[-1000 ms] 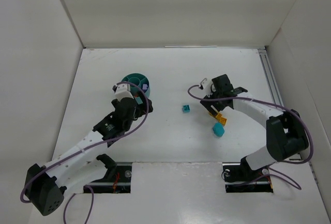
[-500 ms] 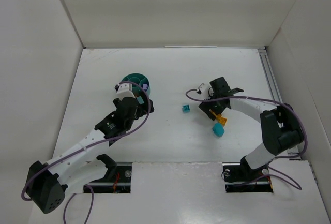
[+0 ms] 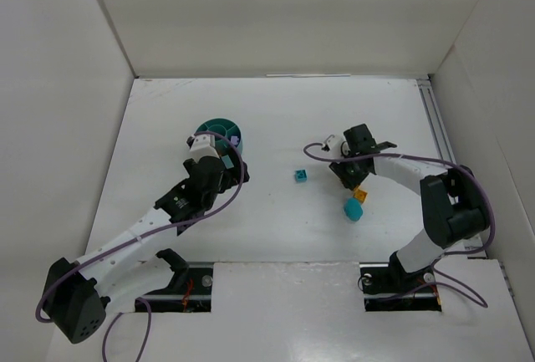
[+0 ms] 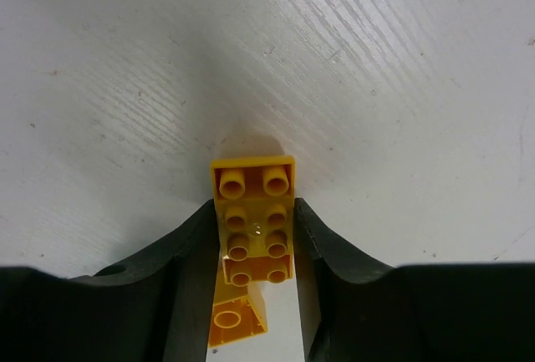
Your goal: Sort the legos into containers by color
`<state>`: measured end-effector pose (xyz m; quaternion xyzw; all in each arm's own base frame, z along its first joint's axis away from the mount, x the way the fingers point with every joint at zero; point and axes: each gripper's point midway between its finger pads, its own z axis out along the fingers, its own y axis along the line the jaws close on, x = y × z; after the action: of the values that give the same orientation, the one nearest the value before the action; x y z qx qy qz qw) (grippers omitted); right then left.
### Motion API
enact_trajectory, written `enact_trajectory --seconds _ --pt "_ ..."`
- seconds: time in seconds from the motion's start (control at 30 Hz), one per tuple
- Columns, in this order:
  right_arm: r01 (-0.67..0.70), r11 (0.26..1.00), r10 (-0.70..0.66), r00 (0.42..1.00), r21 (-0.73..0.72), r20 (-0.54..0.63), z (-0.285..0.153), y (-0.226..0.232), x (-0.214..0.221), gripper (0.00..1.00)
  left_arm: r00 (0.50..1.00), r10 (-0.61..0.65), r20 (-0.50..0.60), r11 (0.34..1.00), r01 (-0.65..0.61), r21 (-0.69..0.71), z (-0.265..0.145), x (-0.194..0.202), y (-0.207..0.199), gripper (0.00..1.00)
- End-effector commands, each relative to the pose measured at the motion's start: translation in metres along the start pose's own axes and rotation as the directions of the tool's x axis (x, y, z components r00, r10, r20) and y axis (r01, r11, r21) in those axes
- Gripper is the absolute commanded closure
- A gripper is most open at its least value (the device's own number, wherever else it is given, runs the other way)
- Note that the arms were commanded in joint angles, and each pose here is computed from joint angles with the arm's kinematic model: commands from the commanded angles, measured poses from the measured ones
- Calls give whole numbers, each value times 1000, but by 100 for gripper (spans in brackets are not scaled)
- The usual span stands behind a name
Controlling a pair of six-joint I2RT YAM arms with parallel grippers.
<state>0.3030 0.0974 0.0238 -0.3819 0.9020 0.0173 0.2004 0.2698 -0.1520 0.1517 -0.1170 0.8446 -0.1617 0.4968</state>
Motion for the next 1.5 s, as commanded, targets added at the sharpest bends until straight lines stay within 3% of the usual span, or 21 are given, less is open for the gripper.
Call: enact_trajectory --seconds 0.0,0.13,0.23,0.37,0.4,0.53,0.63,0.73,0.87,0.97,1.1,1.13,1.27,1.47 --pt "45 999 -44 996 -14 81 0 2 -23 72 998 -20 59 999 18 30 -2 -22 -12 0" --pt "150 989 -146 966 0 212 -12 12 -68 75 997 -35 70 999 33 29 -3 -26 -14 0" --pt "219 976 -203 893 7 401 -32 16 -125 75 994 -67 81 998 67 -4 -1 -32 -6 0" --pt "317 948 -270 749 31 606 -62 30 -206 76 989 -109 102 993 113 -43 -3 -41 5 0" --pt "349 935 -301 688 63 660 -75 34 -236 76 984 -130 124 990 135 -36 -7 -49 4 0" --pt "427 896 -354 518 123 779 -99 52 -302 76 968 -167 185 983 177 -39 -15 -70 4 0" --pt "497 862 -318 379 99 869 -111 73 -341 76 960 -182 211 978 200 -66 -20 -85 8 0" --pt "529 843 -284 285 97 916 -118 89 -368 76 960 -187 211 972 211 -100 -16 -94 14 0" --pt "561 827 -203 249 30 947 -107 107 -400 75 952 -221 213 955 255 -152 -6 -103 34 0" --pt "555 832 -171 237 12 956 -104 115 -415 74 951 -222 214 963 248 -102 -3 -109 28 0" --pt "508 858 -58 247 -78 967 -97 115 -435 73 950 -215 226 970 234 -62 -2 -112 22 0" --pt "496 862 -44 272 -101 961 -82 114 -435 73 952 -209 225 973 226 -52 -3 -111 22 0" --pt "457 883 -24 277 -110 961 -76 124 -448 71 951 -205 231 971 227 -72 -2 -108 26 0" --pt "407 895 43 331 -184 943 -56 133 -451 70 950 -204 237 971 228 -78 -2 -109 28 0"
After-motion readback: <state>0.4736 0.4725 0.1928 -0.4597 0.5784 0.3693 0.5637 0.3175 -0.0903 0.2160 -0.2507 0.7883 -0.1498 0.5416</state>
